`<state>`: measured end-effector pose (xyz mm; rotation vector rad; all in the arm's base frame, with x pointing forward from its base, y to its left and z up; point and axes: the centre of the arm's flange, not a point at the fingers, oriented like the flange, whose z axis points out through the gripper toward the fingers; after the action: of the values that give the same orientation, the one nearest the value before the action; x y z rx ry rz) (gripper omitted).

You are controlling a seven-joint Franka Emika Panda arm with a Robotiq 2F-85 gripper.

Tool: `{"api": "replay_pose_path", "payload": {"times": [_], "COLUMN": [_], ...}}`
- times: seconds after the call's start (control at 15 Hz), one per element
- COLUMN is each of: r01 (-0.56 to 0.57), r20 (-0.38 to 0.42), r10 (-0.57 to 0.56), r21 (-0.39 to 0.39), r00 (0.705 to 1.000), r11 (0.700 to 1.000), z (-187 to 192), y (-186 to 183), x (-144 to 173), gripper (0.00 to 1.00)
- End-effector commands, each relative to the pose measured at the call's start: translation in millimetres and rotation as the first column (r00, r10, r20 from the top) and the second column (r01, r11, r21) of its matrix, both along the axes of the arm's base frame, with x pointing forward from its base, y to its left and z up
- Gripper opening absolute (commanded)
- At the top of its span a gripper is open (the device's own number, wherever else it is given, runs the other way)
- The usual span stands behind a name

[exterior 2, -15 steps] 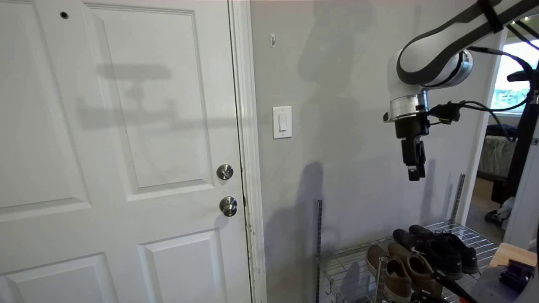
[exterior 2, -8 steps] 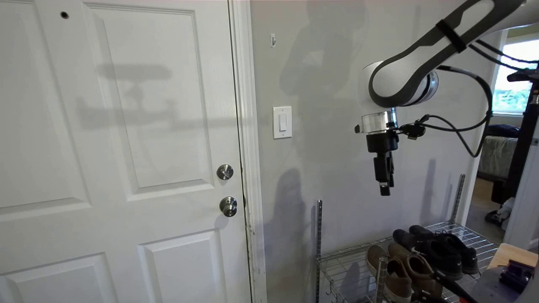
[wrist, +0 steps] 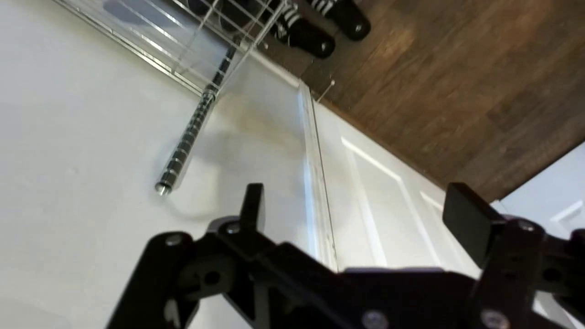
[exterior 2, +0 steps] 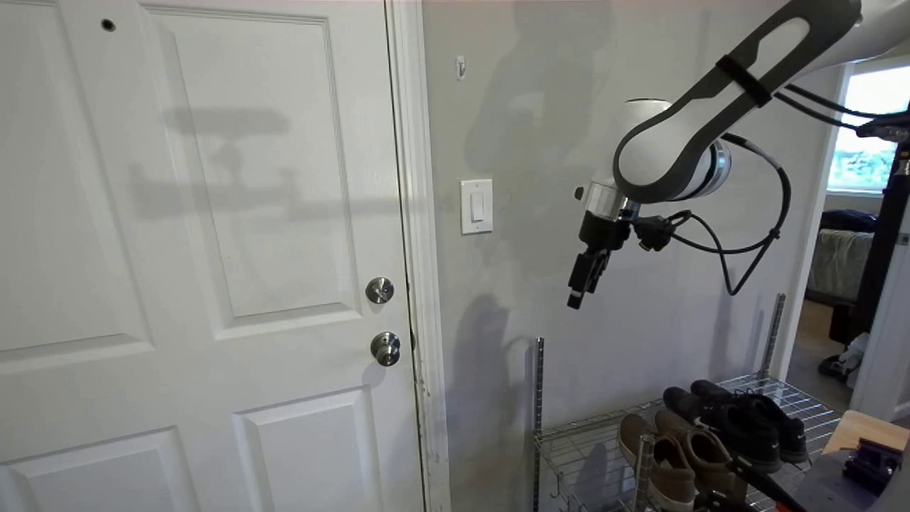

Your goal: Turn off the light

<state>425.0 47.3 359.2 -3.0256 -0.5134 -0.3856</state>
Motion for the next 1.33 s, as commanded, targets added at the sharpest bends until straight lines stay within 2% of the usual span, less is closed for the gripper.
{"api": "replay_pose_path", "payload": {"times": [0.0,0.53,0.67,0.8,1.0,1.13,1.27], "r01": [0.002,0.001,-0.009,-0.057,-0.093,-0.071,-0.049], "r20": [0.010,0.008,0.049,0.154,0.336,0.451,0.553], "r10": [-0.002,-0.001,0.008,0.052,0.068,0.025,-0.018], "r21": [0.002,0.002,0.015,0.029,0.057,0.085,0.106], "r00": [1.000,1.000,0.999,0.987,0.939,0.892,0.833], "r11": [1.000,1.000,1.000,0.998,0.994,0.994,0.993], "z": [0.8,0.5,-11.0,-12.7,-13.0,-12.9,-9.9], "y": [0.2,0.1,8.4,25.0,55.3,74.9,90.5], "x": [0.6,0.5,4.9,17.4,31.6,31.8,29.6], "gripper": [1.00,1.00,1.00,1.00,1.00,1.00,1.00]}}
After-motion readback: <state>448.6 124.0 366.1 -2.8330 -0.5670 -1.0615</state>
